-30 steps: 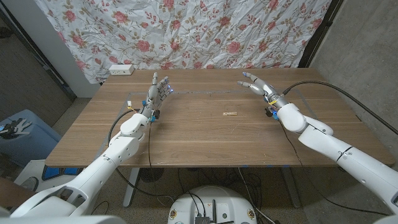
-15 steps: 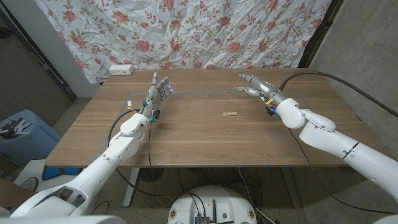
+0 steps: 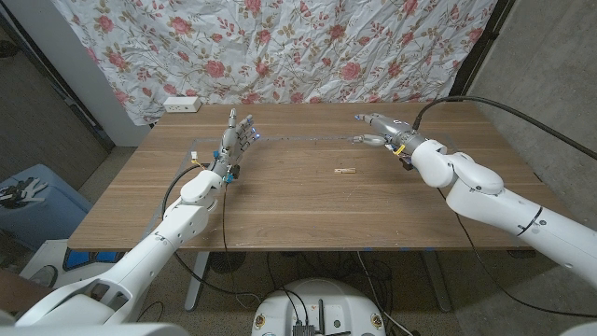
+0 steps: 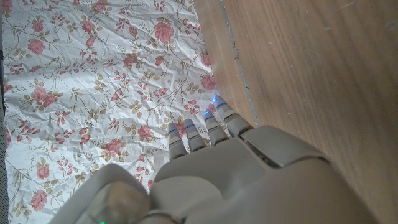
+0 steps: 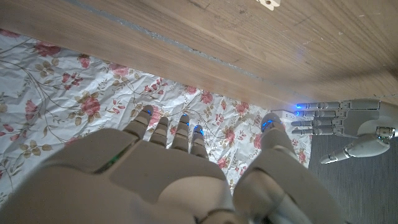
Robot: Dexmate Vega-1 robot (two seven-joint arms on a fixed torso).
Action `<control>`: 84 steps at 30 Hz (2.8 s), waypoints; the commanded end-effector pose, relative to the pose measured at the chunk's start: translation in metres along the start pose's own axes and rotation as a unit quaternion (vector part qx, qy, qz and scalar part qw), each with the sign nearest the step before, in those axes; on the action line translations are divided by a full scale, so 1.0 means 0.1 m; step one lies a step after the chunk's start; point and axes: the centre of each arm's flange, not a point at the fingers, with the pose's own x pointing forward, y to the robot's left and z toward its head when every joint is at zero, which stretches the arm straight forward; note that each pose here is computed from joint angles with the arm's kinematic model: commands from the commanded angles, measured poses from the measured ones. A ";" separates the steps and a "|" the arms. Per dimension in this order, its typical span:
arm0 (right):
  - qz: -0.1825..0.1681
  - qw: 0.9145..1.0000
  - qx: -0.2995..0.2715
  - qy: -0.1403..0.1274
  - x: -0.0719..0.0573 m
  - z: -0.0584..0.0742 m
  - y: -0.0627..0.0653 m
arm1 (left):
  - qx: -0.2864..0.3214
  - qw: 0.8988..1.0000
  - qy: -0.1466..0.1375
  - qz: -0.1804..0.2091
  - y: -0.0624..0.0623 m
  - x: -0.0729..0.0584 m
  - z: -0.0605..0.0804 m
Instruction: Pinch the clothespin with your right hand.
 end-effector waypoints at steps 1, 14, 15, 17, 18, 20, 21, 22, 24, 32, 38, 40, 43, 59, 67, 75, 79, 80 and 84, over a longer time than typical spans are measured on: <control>0.042 0.997 -0.064 0.022 -0.01 0.14 -0.07 | 0.000 1.000 0.000 0.000 0.00 0.00 0.00; 0.092 0.989 -0.114 0.028 0.04 0.25 -0.01 | 0.000 1.000 0.000 0.000 0.00 0.00 0.00; 0.096 0.988 -0.121 0.030 0.05 0.27 -0.01 | 0.000 1.000 0.000 0.000 0.00 0.00 0.00; 0.104 0.986 -0.125 0.031 0.06 0.28 0.00 | 0.000 1.000 0.000 0.000 0.00 0.00 0.00; 0.106 0.986 -0.126 0.032 0.07 0.29 0.01 | 0.000 1.000 0.000 0.000 0.00 0.00 0.00; 0.110 0.985 -0.132 0.032 0.08 0.31 0.03 | 0.000 1.000 0.000 0.000 0.00 0.00 0.00; 0.109 0.985 -0.133 0.032 0.09 0.32 0.04 | 0.000 1.000 0.000 0.000 0.00 0.00 0.00; 0.107 0.984 -0.136 0.031 0.09 0.33 0.05 | 0.000 1.000 0.000 0.000 0.00 0.00 0.00; 0.104 0.984 -0.138 0.030 0.10 0.35 0.06 | 0.000 1.000 0.000 0.000 0.00 0.00 0.00; 0.128 0.980 -0.150 0.032 0.16 0.38 0.16 | 0.000 1.000 0.000 0.000 0.00 0.00 0.00; 0.147 0.975 -0.160 0.037 0.23 0.39 0.23 | 0.000 1.000 0.000 0.000 0.00 0.00 0.00; 0.159 0.973 -0.161 0.040 0.26 0.38 0.25 | 0.000 1.000 0.000 0.000 0.00 0.00 0.00; 0.173 0.970 -0.162 0.042 0.29 0.39 0.27 | 0.000 1.000 0.000 0.000 0.00 0.00 0.00; 0.194 0.962 -0.184 0.052 0.40 0.42 0.46 | 0.000 1.000 0.000 0.000 0.00 0.00 0.00; 0.195 0.961 -0.185 0.062 0.44 0.40 0.56 | 0.000 1.000 0.000 0.000 0.00 0.00 0.00; 0.193 0.961 -0.189 0.066 0.46 0.39 0.60 | 0.000 1.000 0.000 0.000 0.00 0.00 0.00; 0.196 0.960 -0.191 0.068 0.48 0.39 0.63 | 0.000 1.000 0.000 0.000 0.00 0.00 0.00; 0.196 0.959 -0.191 0.068 0.48 0.39 0.64 | 0.000 1.000 0.000 0.000 0.00 0.00 0.00; 0.197 0.959 -0.190 0.071 0.49 0.39 0.66 | 0.000 1.000 0.000 0.000 0.00 0.00 0.00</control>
